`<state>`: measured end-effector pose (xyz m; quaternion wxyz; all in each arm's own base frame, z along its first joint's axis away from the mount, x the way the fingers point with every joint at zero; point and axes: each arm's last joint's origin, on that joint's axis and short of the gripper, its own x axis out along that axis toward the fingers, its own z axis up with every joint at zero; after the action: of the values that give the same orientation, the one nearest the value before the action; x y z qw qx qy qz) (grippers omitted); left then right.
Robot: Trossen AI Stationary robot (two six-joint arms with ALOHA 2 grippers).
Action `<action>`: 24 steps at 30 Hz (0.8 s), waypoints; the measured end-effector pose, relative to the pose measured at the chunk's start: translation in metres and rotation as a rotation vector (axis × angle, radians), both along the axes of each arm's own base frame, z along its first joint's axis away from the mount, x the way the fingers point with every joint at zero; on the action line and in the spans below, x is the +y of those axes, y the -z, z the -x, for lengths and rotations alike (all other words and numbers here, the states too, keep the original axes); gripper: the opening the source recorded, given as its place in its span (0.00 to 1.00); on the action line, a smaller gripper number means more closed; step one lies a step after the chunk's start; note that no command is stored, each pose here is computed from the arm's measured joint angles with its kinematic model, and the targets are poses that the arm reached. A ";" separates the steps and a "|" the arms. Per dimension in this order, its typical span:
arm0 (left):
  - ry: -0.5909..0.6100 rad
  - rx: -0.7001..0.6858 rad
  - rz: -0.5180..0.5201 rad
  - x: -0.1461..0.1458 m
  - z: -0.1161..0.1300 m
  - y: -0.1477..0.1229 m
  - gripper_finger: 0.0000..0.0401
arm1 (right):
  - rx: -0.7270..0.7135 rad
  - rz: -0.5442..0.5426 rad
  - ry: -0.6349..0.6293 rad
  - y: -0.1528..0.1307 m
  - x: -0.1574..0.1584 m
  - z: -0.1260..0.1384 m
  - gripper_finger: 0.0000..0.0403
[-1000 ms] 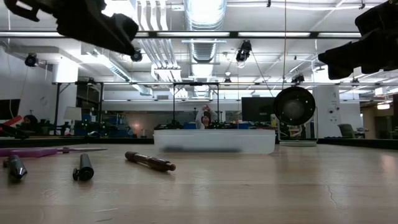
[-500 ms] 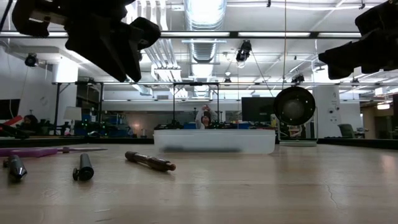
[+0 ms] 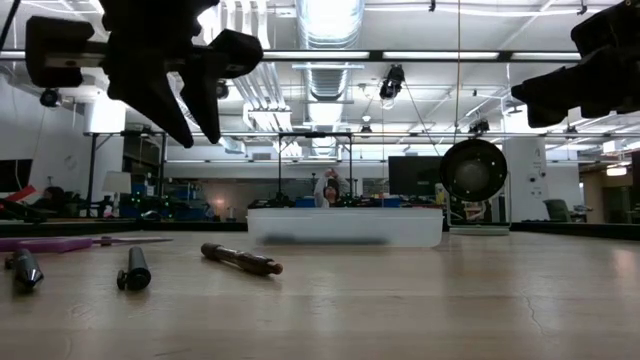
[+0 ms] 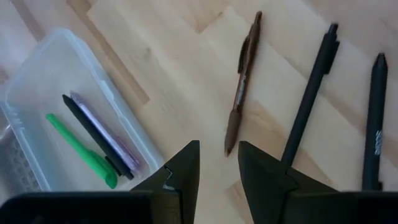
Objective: Pick & place school supplies into a supply box
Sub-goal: Put the brown pen into the white and black supply box
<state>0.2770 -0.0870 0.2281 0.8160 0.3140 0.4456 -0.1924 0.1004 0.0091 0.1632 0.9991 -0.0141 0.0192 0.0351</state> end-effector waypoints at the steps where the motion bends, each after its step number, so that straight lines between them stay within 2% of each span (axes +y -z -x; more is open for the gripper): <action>1: 0.006 0.008 -0.009 0.001 -0.001 0.002 0.24 | 0.000 0.000 0.000 0.000 0.000 0.000 0.21; 6: 0.008 0.065 -0.038 0.005 -0.009 0.009 0.24 | 0.000 0.000 -0.001 0.000 0.000 0.000 0.19; 13: 0.058 0.137 -0.064 -0.003 -0.033 0.005 0.24 | 0.000 0.000 -0.001 0.000 0.000 0.000 0.17; 24: 0.100 0.239 -0.076 -0.007 -0.049 0.021 0.24 | 0.000 0.000 -0.001 0.000 0.000 0.000 0.20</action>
<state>0.3263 -0.0935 0.2072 0.7340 0.3413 0.5303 -0.2521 0.1005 0.0091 0.1632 0.9991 -0.0143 0.0192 0.0355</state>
